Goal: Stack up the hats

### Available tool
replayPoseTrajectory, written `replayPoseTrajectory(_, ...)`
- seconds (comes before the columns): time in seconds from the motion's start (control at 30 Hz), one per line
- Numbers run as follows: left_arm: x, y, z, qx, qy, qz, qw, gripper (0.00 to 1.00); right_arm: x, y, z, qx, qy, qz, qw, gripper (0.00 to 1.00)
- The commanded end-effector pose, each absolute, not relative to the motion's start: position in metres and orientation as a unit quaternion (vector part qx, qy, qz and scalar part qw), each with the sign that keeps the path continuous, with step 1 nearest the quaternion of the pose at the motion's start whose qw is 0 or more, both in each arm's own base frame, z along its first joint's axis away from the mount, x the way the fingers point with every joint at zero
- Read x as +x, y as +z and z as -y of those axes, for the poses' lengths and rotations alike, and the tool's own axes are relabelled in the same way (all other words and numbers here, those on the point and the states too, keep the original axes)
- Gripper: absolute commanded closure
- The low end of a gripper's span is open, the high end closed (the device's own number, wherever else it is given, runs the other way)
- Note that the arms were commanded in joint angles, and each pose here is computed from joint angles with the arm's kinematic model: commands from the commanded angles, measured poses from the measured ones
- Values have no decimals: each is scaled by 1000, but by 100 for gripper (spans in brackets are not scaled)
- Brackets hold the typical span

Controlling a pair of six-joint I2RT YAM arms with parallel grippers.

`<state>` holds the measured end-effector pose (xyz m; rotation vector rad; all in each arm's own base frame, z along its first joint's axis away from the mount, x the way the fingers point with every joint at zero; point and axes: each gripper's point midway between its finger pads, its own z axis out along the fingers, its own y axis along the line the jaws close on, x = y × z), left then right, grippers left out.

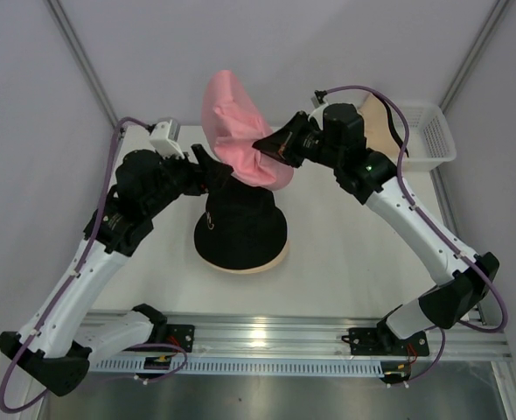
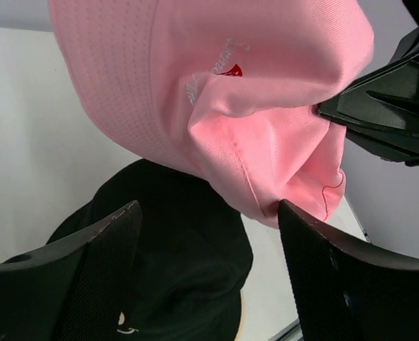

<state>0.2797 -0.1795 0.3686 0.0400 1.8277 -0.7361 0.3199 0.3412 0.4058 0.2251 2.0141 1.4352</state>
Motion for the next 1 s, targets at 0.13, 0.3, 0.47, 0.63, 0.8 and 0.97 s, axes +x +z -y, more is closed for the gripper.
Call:
replayPoseTrajectory(0.13,296,374,205,10,-337,-762,553,31,307,429,-335,71,568,-744,344,100)
replayPoseTrajectory(0.3,297,383,215,5,-368,-744,558,75,310,423,-334,64,563,-751,340,100)
replayPoseTrajectory(0.47,291,408,215,-6,-388,-724,570,99,316,422,-325,55,552,-755,351,100)
replayPoseTrajectory(0.63,261,445,204,-11,-415,-713,564,99,326,424,-299,32,491,-775,396,100)
replayPoseTrajectory(0.8,230,491,185,-12,-422,-699,577,99,323,438,-284,17,466,-773,429,100)
replayPoseTrajectory(0.97,211,492,179,-23,-438,-702,561,99,312,444,-282,7,472,-773,425,100)
